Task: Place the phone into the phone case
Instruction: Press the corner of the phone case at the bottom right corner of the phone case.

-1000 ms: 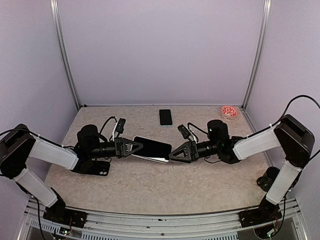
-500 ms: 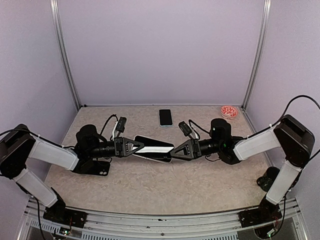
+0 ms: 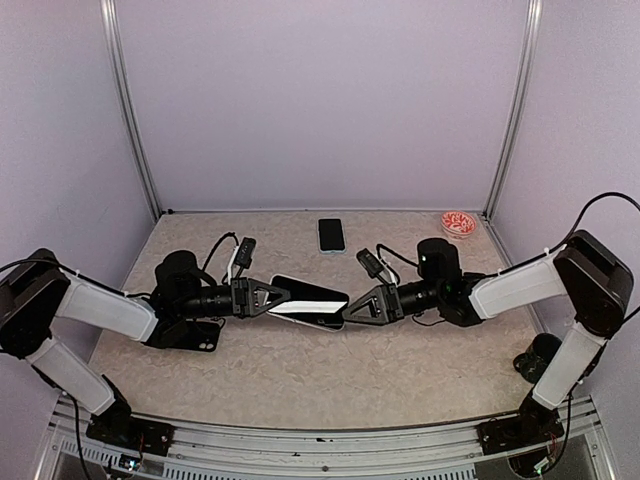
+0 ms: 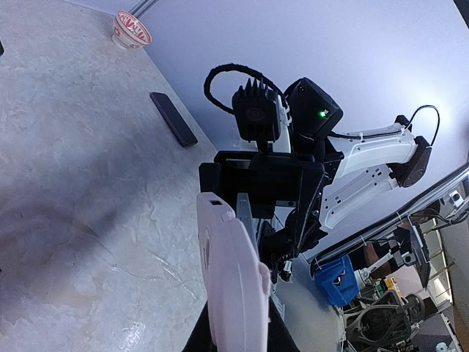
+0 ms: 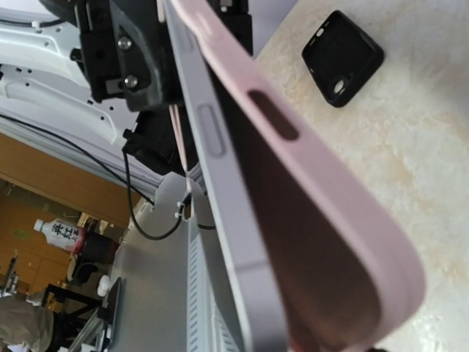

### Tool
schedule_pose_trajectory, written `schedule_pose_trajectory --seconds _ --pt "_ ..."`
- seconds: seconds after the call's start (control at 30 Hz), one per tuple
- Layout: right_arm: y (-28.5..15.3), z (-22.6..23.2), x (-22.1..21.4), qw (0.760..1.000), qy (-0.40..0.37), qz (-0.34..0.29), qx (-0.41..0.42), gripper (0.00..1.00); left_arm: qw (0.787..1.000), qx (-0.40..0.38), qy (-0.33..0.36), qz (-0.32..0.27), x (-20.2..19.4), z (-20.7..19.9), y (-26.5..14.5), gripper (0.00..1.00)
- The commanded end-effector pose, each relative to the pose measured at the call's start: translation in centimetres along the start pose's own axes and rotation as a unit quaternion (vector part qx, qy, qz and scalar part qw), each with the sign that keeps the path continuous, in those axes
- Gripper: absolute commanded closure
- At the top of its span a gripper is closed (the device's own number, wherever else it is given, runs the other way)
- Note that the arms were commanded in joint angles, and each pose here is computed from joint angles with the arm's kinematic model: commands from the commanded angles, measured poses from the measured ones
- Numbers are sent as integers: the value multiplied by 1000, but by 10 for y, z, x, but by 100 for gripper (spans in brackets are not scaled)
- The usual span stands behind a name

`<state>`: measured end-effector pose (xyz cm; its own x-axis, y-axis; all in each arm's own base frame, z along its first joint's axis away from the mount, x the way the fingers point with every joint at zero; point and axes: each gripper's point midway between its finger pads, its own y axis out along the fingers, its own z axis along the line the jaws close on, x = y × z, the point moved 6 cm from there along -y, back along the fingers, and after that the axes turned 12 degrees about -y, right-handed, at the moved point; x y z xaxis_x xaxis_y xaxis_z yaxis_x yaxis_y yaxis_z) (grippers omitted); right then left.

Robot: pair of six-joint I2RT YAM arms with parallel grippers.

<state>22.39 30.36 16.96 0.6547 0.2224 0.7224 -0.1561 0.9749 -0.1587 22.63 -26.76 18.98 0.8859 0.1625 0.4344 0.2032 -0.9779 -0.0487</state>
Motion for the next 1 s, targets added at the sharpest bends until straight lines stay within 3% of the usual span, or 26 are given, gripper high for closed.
schedule_pose_trajectory --seconds 0.0,0.27,0.7,0.97 --pt "-4 7 11 1000 -27 -8 -2 22 996 -64 54 -12 12 -39 3 100" --pt "-8 26 15 997 -48 -28 61 8 995 -78 53 8 1 -45 9 100" --pt "-7 33 11 995 -64 -21 74 9 992 -108 50 28 -6 -57 20 100" --pt "-23 26 4 997 -73 -4 2 7 993 -93 64 13 0 -61 17 100"
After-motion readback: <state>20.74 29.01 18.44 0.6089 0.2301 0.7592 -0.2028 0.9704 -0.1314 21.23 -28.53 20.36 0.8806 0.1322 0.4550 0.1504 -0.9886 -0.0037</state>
